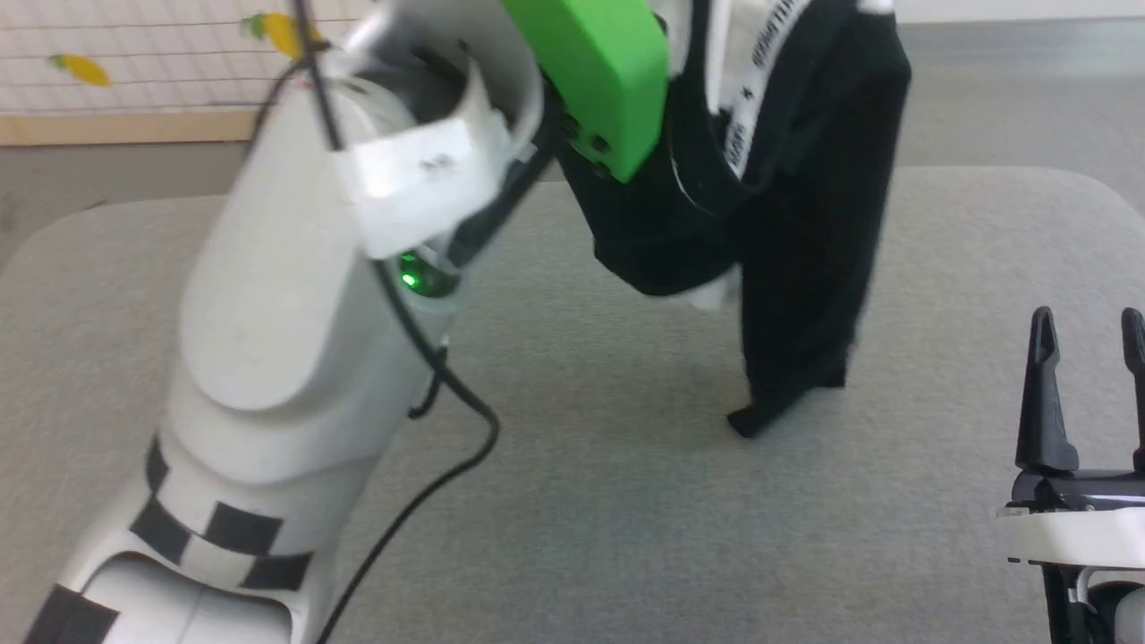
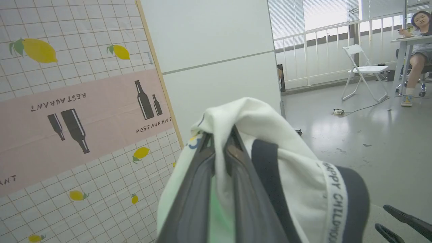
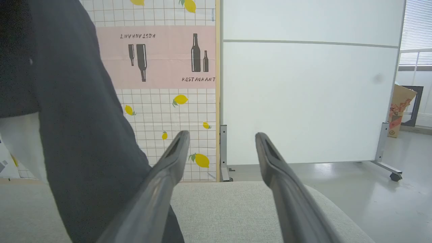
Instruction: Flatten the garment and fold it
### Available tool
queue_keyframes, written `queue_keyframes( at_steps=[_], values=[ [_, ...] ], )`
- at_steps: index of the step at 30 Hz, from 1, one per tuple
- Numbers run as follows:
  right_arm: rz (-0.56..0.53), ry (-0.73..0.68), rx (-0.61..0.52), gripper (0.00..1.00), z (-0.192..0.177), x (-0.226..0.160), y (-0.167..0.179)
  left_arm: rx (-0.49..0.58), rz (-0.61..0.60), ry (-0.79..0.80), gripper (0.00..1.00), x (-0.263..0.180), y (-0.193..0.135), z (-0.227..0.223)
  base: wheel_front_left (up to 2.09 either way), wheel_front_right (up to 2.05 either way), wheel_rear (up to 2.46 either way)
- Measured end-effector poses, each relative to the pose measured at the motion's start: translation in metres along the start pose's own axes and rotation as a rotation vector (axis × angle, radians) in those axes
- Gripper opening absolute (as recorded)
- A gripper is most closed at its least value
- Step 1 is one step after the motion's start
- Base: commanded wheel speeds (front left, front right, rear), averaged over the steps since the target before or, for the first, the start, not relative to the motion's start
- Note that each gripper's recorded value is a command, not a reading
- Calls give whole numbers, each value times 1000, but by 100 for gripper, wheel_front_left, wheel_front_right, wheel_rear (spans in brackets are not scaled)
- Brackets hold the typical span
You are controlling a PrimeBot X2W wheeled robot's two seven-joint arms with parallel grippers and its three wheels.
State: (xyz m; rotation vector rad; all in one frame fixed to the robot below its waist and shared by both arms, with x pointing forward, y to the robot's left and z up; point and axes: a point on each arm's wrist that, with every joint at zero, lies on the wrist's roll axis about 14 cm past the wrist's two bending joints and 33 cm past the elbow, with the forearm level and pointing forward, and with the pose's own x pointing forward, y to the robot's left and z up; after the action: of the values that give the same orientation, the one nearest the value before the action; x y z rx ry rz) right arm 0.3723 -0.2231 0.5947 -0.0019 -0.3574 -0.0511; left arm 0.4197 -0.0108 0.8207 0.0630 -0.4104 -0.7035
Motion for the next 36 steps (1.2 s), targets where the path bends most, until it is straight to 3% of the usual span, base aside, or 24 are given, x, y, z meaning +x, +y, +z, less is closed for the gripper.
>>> queue_keyframes(
  at_steps=[3,10,16,21,23,30,36],
  values=[
    [-38,3,-14,100,2,-7,-14,-34,-45,53,0,8,-17,-29,0,0,0],
    [-94,29,-40,100,-3,-16,-33,-141,-75,295,0,-7,-45,-155,0,0,0],
    [-103,69,-52,100,-17,-15,-37,-214,-57,615,0,-64,-68,-286,0,0,0],
    [-94,89,-51,100,-27,-9,-34,-263,-38,770,0,-102,-78,-344,0,0,0],
    [-88,98,-49,100,-31,-7,-31,-282,-23,772,100,-104,-79,-351,0,0,0],
    [-55,94,-30,100,-32,-1,-20,-363,75,636,100,-93,-63,-331,0,0,0],
    [-47,72,-22,100,-20,-5,-17,-366,214,364,100,-81,-23,-265,0,0,0]
  ],
)
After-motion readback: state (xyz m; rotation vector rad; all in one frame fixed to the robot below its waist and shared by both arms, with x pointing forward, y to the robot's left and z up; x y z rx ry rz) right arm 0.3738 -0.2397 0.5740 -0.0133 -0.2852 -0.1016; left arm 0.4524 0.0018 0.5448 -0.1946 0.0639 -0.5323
